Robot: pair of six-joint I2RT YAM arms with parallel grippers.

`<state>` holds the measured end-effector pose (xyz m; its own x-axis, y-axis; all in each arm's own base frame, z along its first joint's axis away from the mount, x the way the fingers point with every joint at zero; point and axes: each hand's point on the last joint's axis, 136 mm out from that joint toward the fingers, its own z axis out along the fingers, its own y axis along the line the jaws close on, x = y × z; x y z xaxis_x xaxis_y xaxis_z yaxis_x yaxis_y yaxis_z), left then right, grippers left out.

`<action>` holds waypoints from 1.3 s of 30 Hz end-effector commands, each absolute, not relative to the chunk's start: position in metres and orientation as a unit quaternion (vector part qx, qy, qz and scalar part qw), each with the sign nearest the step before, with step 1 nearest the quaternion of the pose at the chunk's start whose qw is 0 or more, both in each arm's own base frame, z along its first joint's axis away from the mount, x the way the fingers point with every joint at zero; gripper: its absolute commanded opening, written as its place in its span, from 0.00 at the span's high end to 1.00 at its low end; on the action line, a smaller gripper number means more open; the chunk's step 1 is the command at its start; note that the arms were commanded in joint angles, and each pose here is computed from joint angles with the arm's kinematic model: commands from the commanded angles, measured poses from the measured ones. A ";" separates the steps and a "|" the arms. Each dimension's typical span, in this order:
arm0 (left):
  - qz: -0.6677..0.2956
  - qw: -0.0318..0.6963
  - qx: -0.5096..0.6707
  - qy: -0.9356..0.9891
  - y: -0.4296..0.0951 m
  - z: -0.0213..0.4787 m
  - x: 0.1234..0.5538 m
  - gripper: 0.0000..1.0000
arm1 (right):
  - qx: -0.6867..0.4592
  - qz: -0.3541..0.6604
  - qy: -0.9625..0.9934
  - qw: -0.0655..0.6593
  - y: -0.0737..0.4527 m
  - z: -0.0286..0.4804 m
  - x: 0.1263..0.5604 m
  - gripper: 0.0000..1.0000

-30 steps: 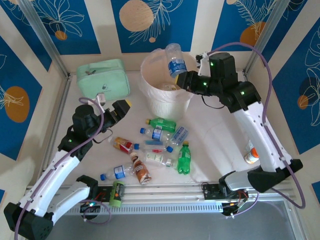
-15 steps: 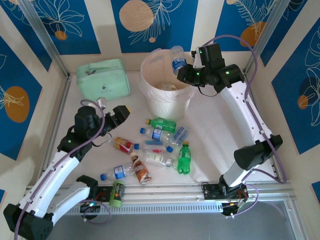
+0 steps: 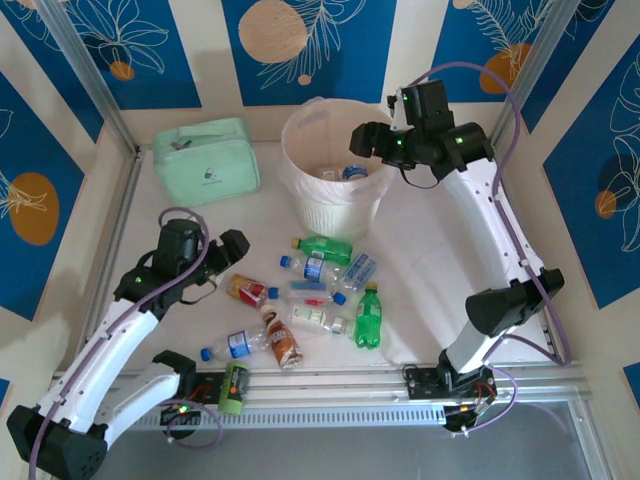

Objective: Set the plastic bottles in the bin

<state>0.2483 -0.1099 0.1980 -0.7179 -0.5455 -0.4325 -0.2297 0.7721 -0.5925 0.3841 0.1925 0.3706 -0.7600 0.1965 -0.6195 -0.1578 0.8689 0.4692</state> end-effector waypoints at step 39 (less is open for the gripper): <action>-0.151 0.172 -0.456 0.860 -0.057 0.062 0.258 0.33 | -0.193 0.331 0.891 0.244 0.322 0.305 0.185 0.26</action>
